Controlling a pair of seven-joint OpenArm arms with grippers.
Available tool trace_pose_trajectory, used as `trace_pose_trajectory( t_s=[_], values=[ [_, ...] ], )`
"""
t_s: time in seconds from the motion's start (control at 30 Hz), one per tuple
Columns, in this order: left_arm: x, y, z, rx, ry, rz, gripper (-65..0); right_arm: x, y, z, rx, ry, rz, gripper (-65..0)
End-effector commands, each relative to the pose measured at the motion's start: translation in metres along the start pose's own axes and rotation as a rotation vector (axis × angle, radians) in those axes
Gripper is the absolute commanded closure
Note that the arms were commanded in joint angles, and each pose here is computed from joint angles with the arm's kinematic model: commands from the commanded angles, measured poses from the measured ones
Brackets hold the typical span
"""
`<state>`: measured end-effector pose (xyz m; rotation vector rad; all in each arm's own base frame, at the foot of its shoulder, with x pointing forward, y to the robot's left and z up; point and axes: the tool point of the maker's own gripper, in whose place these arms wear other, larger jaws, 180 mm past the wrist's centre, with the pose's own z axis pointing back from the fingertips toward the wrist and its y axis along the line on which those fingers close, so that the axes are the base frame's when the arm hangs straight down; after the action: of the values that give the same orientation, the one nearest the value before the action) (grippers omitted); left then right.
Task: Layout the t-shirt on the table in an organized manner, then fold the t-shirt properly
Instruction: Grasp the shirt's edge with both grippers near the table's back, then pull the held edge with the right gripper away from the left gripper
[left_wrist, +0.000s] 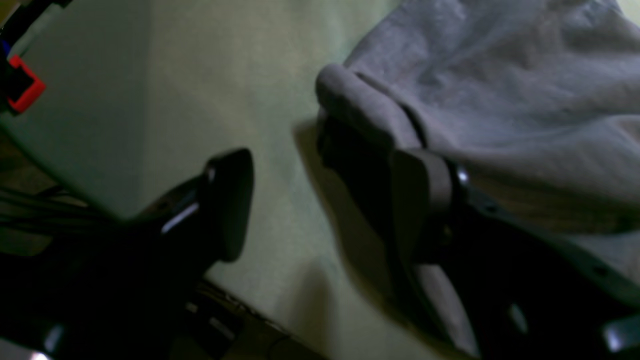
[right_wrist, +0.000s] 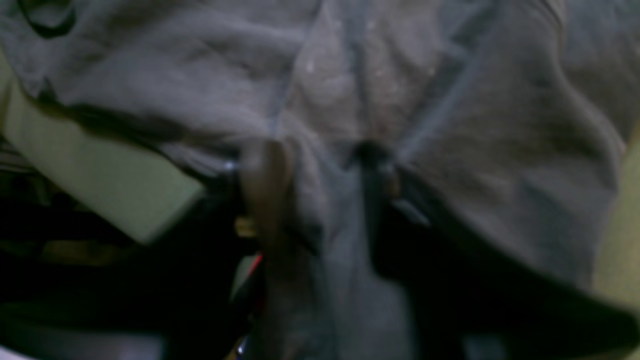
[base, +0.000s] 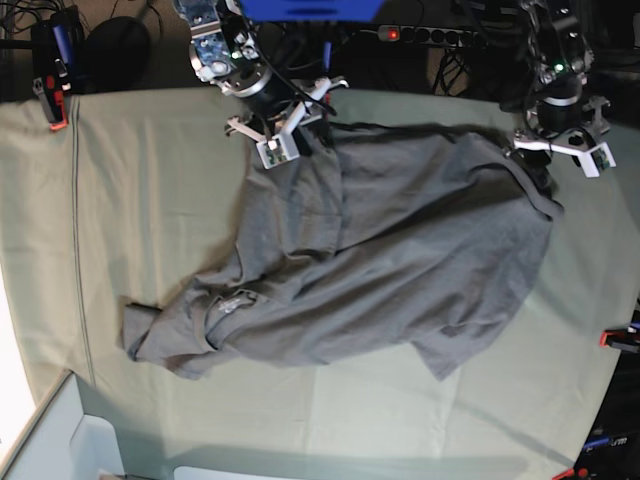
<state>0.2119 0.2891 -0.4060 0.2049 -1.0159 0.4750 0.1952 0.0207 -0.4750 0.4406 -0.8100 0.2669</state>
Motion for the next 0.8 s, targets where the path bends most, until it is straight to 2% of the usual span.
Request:
trace_pose_trajectory(
  t_s=[0.0, 0.03, 0.07, 0.5, 0.77],
  values=[
    [0.012, 0.002, 0.001, 0.002, -0.042, -0.01, -41.9, -0.001, 0.001, 0.001, -0.001, 0.004, -0.003, -8.0],
    [0.012, 0.002, 0.001, 0.001, -0.044, -0.009, -41.9, -0.001, 0.001, 0.001, -0.002, 0.005, -0.005, -2.3],
    [0.012, 0.002, 0.001, 0.001, -0.044, -0.009, -41.9, 0.0, 0.0, 0.002, -0.004, 0.002, -0.005, 0.0],
    [0.014, -0.001, 0.0, -0.006, -0.047, -0.01, -41.9, 0.049, -0.005, 0.044, -0.027, -0.139, 0.079, 0.0],
    [0.014, -0.001, 0.0, -0.006, -0.047, -0.01, -41.9, 0.043, -0.02, 0.052, -0.045, -0.119, 0.117, 0.0]
  ],
)
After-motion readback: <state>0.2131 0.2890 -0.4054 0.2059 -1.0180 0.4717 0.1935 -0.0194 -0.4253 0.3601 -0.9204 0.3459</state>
